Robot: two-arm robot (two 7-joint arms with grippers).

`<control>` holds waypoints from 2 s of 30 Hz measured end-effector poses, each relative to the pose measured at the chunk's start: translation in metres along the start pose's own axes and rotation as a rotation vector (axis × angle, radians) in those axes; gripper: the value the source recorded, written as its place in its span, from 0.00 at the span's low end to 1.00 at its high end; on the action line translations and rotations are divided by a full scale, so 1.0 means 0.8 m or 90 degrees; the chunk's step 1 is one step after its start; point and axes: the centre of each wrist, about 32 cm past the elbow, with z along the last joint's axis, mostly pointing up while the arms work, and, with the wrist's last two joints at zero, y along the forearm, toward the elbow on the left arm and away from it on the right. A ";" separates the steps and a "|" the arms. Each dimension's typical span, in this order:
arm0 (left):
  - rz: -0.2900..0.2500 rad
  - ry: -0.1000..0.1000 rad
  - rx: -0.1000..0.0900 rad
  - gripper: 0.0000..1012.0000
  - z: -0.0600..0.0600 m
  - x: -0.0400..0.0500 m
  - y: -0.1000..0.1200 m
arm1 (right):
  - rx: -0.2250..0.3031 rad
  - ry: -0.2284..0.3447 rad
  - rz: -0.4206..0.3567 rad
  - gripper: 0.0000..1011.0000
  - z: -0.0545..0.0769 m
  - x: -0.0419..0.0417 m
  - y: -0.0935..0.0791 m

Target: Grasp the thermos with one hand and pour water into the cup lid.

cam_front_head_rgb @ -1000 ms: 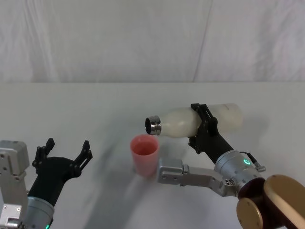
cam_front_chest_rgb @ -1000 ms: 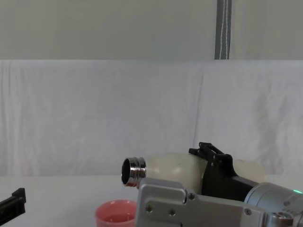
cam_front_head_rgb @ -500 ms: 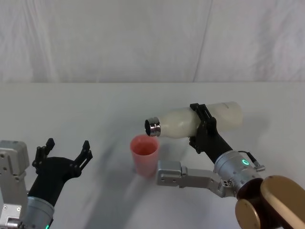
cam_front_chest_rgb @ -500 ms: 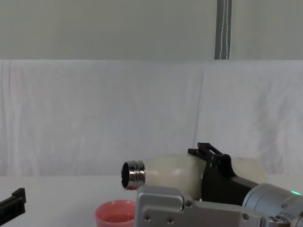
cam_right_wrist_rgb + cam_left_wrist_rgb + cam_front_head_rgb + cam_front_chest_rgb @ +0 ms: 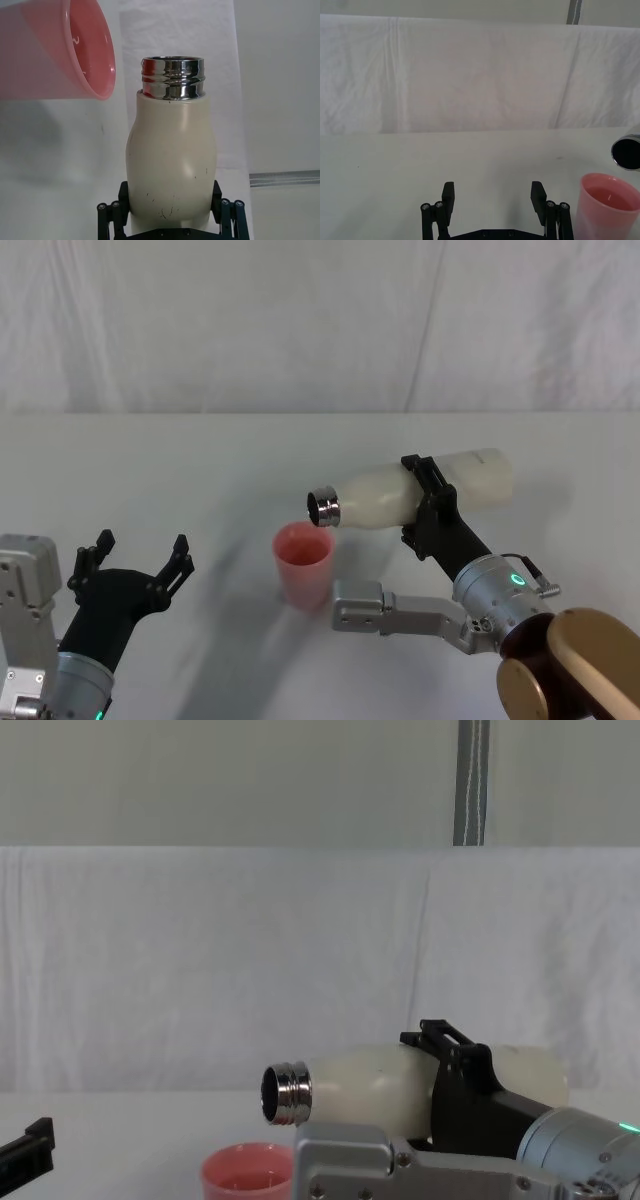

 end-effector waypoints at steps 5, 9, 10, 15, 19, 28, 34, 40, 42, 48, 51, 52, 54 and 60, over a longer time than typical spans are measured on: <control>0.000 0.000 0.000 0.99 0.000 0.000 0.000 | 0.000 -0.007 -0.003 0.94 -0.001 0.001 0.000; 0.000 0.000 0.000 0.99 0.000 0.000 0.000 | 0.000 -0.012 -0.005 0.94 -0.002 0.001 0.001; 0.000 0.000 0.000 0.99 0.000 0.000 0.000 | 0.000 -0.013 -0.005 0.94 -0.002 0.001 0.001; 0.000 0.000 0.000 0.99 0.000 0.000 0.000 | 0.001 -0.019 -0.006 0.94 -0.004 0.002 0.002; 0.000 0.000 0.000 0.99 0.000 0.000 0.000 | 0.002 -0.024 -0.008 0.94 -0.004 0.003 0.002; 0.000 0.000 0.000 0.99 0.000 0.000 0.000 | 0.004 -0.041 -0.006 0.94 -0.007 0.006 0.004; 0.000 0.000 0.000 0.99 0.000 0.000 0.000 | 0.006 -0.047 -0.007 0.94 -0.008 0.008 0.004; 0.000 0.000 0.000 0.99 0.000 0.000 0.000 | 0.010 -0.052 -0.009 0.94 -0.009 0.010 0.004; 0.000 0.000 0.000 0.99 0.000 0.000 0.000 | 0.011 -0.053 -0.009 0.94 -0.009 0.010 0.005; 0.000 0.000 0.000 0.99 0.000 0.000 0.000 | 0.015 -0.056 -0.008 0.94 -0.008 0.011 0.005; 0.000 0.000 0.000 0.99 0.000 0.000 0.000 | 0.016 -0.059 -0.008 0.94 -0.008 0.011 0.005; 0.000 0.000 0.000 0.99 0.000 0.000 0.000 | 0.017 -0.060 -0.008 0.94 -0.007 0.011 0.006; 0.000 0.000 0.000 0.99 0.000 0.000 0.000 | 0.018 -0.062 -0.008 0.94 -0.007 0.011 0.006; 0.000 0.000 0.000 0.99 0.000 0.000 0.000 | 0.019 -0.064 -0.008 0.94 -0.007 0.011 0.006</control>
